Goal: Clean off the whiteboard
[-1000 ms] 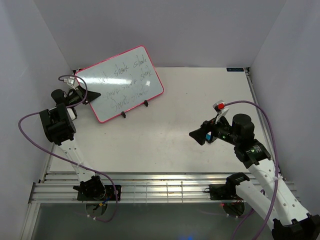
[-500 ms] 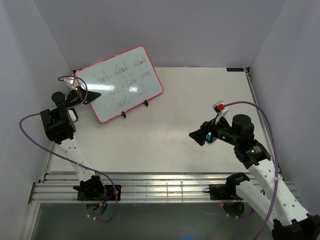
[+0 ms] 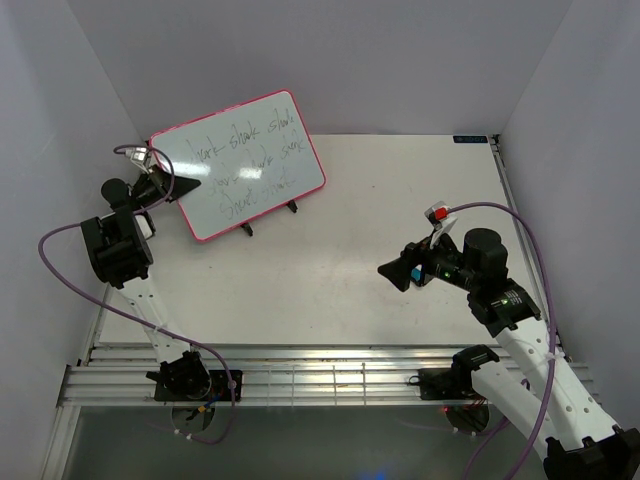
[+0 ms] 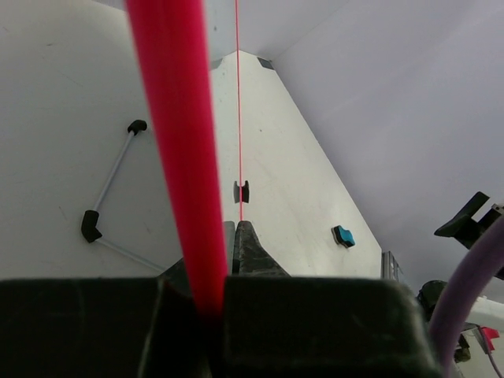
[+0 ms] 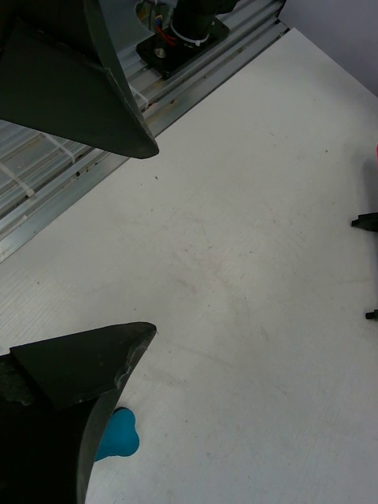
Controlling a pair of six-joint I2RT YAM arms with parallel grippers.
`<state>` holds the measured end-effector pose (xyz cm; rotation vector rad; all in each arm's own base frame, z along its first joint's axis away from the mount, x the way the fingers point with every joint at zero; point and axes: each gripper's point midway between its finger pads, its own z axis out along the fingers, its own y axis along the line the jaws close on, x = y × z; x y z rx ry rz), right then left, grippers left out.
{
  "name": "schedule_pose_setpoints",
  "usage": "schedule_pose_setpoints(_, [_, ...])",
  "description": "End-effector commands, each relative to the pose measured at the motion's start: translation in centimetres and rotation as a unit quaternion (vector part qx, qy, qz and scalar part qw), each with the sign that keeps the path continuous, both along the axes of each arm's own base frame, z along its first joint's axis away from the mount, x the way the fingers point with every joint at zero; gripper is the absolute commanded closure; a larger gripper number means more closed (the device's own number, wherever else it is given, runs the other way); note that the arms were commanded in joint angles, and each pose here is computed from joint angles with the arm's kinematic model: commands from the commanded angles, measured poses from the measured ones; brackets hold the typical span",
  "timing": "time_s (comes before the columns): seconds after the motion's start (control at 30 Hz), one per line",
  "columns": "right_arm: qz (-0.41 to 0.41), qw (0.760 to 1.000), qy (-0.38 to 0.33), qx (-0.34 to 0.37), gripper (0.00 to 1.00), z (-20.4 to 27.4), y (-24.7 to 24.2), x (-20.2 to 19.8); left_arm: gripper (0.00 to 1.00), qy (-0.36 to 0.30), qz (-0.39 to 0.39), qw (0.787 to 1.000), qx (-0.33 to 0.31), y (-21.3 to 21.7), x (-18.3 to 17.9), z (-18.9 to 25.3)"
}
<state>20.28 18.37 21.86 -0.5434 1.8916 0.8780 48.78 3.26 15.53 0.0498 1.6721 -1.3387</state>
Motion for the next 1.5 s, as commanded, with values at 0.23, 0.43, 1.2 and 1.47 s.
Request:
schedule_pose_setpoints(0.23, [0.011, 1.0, -0.022, 0.009, 0.1, 0.7, 0.4, -0.1, 1.0, -0.198, -0.008, 0.98, 0.032, -3.4, 0.3, 14.9])
schedule_pose_setpoints(0.43, [-0.049, 0.999, -0.014, -0.019, 0.1, -0.3, -1.0, 1.8, 1.0, -0.213, -0.039, 0.975, 0.049, -7.5, 0.0, 18.5])
schedule_pose_setpoints(1.2, [-0.162, 0.957, 0.057, -0.235, 0.1, -3.9, -6.2, 7.8, 1.0, 0.089, 0.031, 0.99, 0.101, -15.2, -17.8, 11.8])
schedule_pose_setpoints(1.47, [-0.062, 0.947, 0.125, -0.29, 0.05, -9.2, -5.1, 7.4, 1.0, 0.107, -0.003, 0.987, 0.116, -17.2, -23.5, 10.8])
